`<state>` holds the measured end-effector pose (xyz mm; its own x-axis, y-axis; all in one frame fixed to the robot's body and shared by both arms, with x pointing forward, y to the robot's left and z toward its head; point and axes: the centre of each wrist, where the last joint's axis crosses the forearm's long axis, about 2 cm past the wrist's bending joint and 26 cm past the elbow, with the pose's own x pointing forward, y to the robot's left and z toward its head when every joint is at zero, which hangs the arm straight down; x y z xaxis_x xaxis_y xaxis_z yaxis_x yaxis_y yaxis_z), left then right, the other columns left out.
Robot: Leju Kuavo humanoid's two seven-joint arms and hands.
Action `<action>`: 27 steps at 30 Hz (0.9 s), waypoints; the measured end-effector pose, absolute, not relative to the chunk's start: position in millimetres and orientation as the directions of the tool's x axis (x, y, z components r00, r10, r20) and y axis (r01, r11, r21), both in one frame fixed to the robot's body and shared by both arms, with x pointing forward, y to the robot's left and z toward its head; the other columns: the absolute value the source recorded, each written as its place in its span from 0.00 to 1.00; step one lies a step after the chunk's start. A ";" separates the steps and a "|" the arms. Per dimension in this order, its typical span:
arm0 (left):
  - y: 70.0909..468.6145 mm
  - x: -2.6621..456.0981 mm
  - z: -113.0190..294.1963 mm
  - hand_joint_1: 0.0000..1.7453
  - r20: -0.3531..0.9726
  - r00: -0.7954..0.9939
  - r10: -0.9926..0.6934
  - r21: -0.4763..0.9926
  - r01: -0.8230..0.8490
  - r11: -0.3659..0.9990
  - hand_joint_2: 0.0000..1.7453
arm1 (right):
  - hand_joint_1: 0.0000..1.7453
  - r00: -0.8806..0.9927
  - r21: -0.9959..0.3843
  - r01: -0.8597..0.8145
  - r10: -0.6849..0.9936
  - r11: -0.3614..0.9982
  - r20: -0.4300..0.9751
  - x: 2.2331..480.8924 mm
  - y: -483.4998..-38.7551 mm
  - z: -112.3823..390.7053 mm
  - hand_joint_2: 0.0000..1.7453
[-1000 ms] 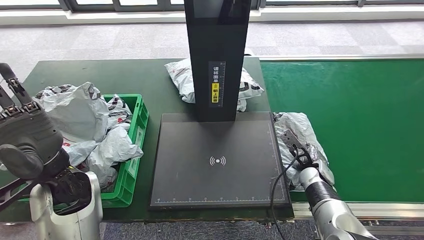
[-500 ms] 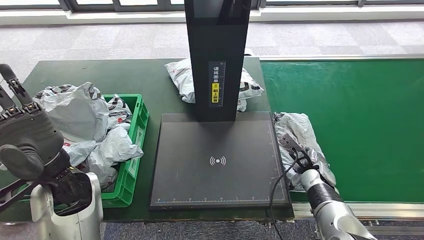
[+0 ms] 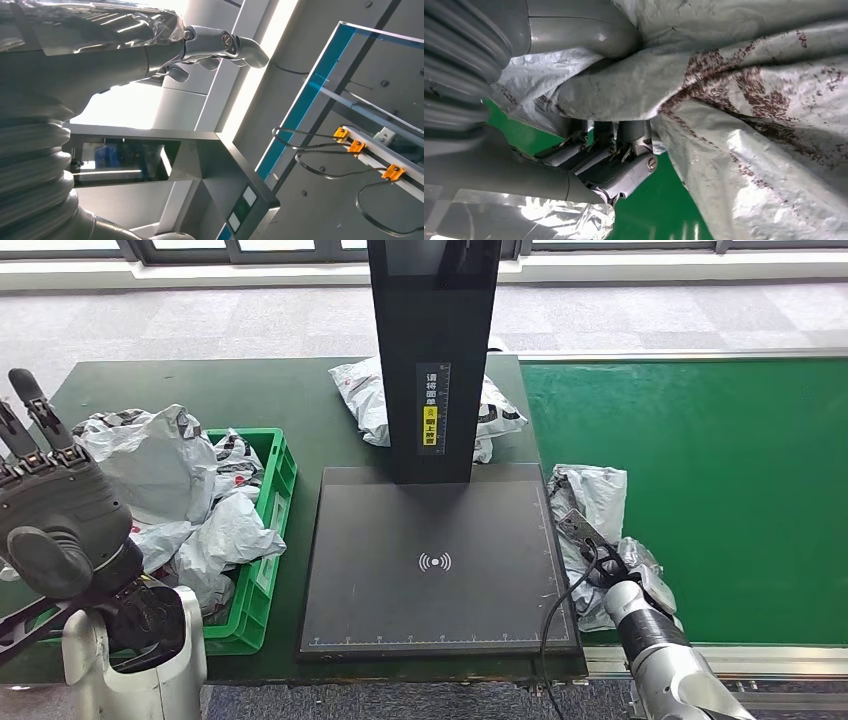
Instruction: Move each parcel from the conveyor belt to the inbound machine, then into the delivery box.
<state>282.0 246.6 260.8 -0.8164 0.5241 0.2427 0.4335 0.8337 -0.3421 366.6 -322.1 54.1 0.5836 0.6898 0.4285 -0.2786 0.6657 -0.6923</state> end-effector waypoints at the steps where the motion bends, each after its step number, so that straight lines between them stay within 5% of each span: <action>1: 246.6 282.0 260.8 0.00 0.243 -0.816 0.524 -0.342 0.434 0.834 1.00 | 1.00 0.584 -0.692 -0.279 0.690 0.666 0.428 366.5 -322.1 54.0 1.00; 18: 246.8 281.3 260.6 0.00 0.246 -0.820 0.517 -0.342 0.425 0.838 1.00 | 1.00 0.565 -0.707 -0.251 0.693 0.662 0.448 365.4 -322.9 53.3 1.00; 23: 249.4 270.6 256.5 0.00 0.243 -0.840 0.485 -0.350 0.390 0.852 1.00 | 1.00 0.407 -0.809 0.124 0.714 0.574 0.569 363.9 -319.0 65.8 1.00; 27: 249.9 265.2 254.7 0.00 0.239 -0.847 0.474 -0.359 0.377 0.854 1.00 | 1.00 0.107 -0.699 0.517 0.773 0.494 0.625 355.1 -308.0 99.3 1.00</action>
<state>265.2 249.9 254.7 -0.8472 0.4743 0.2393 0.3767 0.8540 -0.3587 355.1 -308.0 99.3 0.1066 0.7731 0.6252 0.5172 0.4939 -0.6989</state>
